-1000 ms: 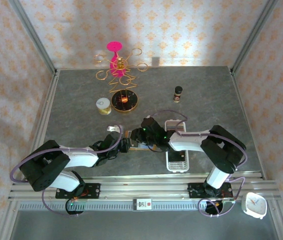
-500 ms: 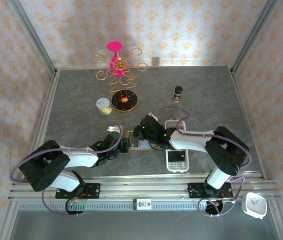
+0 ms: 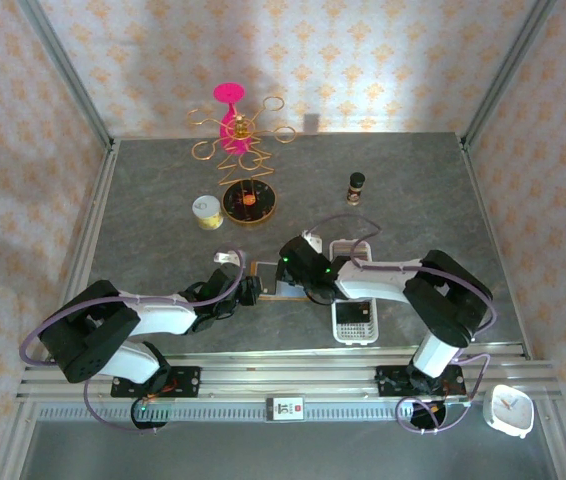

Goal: Put the credit cards into the card holder

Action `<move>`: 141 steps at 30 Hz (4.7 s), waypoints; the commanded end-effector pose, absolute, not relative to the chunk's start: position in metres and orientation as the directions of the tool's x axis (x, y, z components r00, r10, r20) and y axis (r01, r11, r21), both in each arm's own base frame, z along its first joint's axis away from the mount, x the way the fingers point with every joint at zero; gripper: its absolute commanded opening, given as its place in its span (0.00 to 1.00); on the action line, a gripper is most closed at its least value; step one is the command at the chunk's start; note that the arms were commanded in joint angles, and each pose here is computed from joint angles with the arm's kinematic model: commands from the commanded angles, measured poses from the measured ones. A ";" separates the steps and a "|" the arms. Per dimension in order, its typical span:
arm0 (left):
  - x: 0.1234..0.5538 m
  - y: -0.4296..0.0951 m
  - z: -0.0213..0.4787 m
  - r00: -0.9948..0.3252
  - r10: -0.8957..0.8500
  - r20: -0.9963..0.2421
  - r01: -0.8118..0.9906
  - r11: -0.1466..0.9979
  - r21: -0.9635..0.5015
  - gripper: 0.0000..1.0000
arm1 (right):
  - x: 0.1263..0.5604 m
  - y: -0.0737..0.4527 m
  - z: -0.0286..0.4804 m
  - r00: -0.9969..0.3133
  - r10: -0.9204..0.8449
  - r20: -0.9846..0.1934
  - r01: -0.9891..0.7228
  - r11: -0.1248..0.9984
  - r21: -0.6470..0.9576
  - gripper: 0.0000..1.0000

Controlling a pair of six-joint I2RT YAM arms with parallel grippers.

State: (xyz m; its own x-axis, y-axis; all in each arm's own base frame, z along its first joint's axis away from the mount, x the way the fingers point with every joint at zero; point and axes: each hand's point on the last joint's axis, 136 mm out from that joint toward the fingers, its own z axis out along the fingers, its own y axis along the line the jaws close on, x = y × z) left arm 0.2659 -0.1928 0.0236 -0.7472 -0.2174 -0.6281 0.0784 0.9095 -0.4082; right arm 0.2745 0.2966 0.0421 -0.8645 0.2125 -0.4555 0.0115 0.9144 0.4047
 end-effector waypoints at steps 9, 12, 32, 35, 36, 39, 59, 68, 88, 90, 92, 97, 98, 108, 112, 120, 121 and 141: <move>0.267 -0.188 0.026 -0.731 -0.225 -0.644 0.071 0.914 -0.401 0.31 | 0.276 0.276 0.037 -0.845 0.214 -0.490 0.046 0.942 0.332 0.51; 0.267 -0.188 0.027 -0.731 -0.227 -0.644 0.071 0.913 -0.402 0.31 | 0.275 0.276 0.035 -0.850 0.211 -0.483 0.046 0.943 0.330 0.51; 0.267 -0.188 0.027 -0.731 -0.226 -0.644 0.071 0.913 -0.401 0.30 | 0.269 0.287 0.027 -0.869 0.206 -0.451 0.030 0.930 0.367 0.51; 0.267 -0.188 0.027 -0.730 -0.227 -0.645 0.070 0.913 -0.401 0.30 | 0.268 0.291 0.030 -0.871 0.201 -0.448 0.016 0.924 0.383 0.50; 0.267 -0.188 0.027 -0.729 -0.229 -0.645 0.070 0.913 -0.403 0.30 | 0.268 0.293 0.030 -0.872 0.199 -0.448 0.012 0.922 0.386 0.51; 0.267 -0.188 0.027 -0.730 -0.228 -0.644 0.069 0.913 -0.402 0.30 | 0.269 0.295 0.033 -0.872 0.198 -0.448 0.006 0.919 0.393 0.50; 0.267 -0.187 0.027 -0.728 -0.228 -0.646 0.069 0.914 -0.400 0.30 | 0.270 0.324 0.044 -0.890 0.233 -0.392 -0.002 0.858 0.513 0.53; 0.267 -0.187 0.028 -0.726 -0.229 -0.648 0.069 0.914 -0.400 0.30 | 0.272 0.329 0.059 -0.879 0.263 -0.397 -0.004 0.830 0.558 0.53; 0.267 -0.186 0.027 -0.726 -0.228 -0.648 0.064 0.917 -0.394 0.30 | 0.271 0.346 0.084 -0.884 0.294 -0.364 -0.023 0.749 0.662 0.54; 0.268 -0.186 0.028 -0.725 -0.230 -0.650 0.063 0.916 -0.395 0.30 | 0.271 0.352 0.089 -0.886 0.299 -0.354 -0.029 0.726 0.687 0.54; 0.268 -0.184 0.028 -0.721 -0.232 -0.653 0.059 0.919 -0.391 0.30 | 0.271 0.358 0.093 -0.889 0.303 -0.342 -0.036 0.700 0.713 0.54; 0.270 -0.178 0.034 -0.699 -0.243 -0.673 0.043 0.924 -0.379 0.30 | 0.272 0.377 0.100 -0.902 0.303 -0.308 -0.051 0.634 0.772 0.56; 0.270 -0.176 0.035 -0.693 -0.246 -0.678 0.038 0.926 -0.375 0.30 | 0.272 0.379 0.099 -0.904 0.299 -0.305 -0.052 0.631 0.774 0.57; 0.272 -0.149 0.054 -0.598 -0.312 -0.738 -0.030 0.929 -0.368 0.30 | 0.291 0.362 0.154 -0.809 0.283 -0.516 -0.196 0.697 0.690 0.67; 0.270 -0.147 0.061 -0.571 -0.338 -0.748 -0.028 0.919 -0.394 0.30 | 0.296 0.322 0.207 -0.659 0.237 -0.714 -0.311 0.779 0.545 0.83; 0.269 -0.150 0.064 -0.568 -0.348 -0.746 -0.005 0.908 -0.420 0.30 | 0.228 0.278 0.268 -0.148 -0.243 -0.959 -0.772 0.634 -0.042 0.96; 0.269 -0.151 0.064 -0.567 -0.349 -0.746 -0.004 0.907 -0.422 0.30 | 0.213 0.273 0.262 -0.039 -0.327 -0.944 -0.815 0.558 -0.159 0.98; 0.270 -0.155 0.058 -0.590 -0.328 -0.738 0.002 0.913 -0.407 0.30 | 0.168 0.151 0.091 0.239 -0.946 -0.220 -0.814 -0.072 -0.576 1.00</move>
